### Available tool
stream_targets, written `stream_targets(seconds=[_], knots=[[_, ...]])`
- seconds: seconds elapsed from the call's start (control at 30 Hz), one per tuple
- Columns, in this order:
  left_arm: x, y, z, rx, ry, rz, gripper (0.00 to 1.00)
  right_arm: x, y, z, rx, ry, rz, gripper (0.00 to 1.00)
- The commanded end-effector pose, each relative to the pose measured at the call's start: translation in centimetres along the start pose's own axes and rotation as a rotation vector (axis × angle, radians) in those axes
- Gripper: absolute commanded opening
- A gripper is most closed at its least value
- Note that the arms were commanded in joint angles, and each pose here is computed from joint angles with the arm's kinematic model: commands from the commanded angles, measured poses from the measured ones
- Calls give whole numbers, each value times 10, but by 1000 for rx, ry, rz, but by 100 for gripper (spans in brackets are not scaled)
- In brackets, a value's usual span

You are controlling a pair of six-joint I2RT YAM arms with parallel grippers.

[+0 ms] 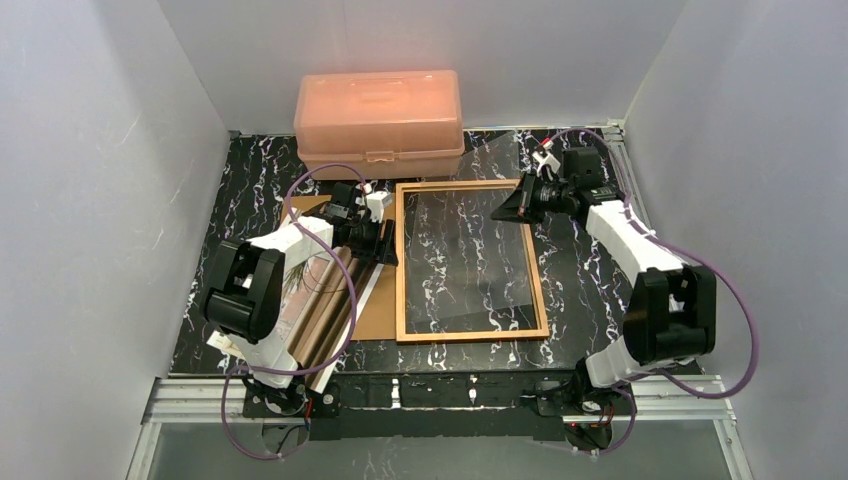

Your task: Put the photo into the frame

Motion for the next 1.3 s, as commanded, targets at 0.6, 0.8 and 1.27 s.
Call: stream_targets(seconds=[0.6,0.8,1.27], knots=[[24,-14,-10,40,-39,23,63,23,36,9,71,-45,-129,1],[16,-9,0,25,-17,11,57,24,38,11,58,-43,-140,1],[9,-8,7,38,-7,24,52,31,47,16,52,-43,-158,1]])
Point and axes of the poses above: each gripper's point midway between its finger pads, its own x axis back along the fingers, its own y axis along the line the jaws close on, z = x × y, the point moved 2 cm from there along x, back along the fingers, and after that the axes turned 15 degrees about -x, right-handed, at the moved point
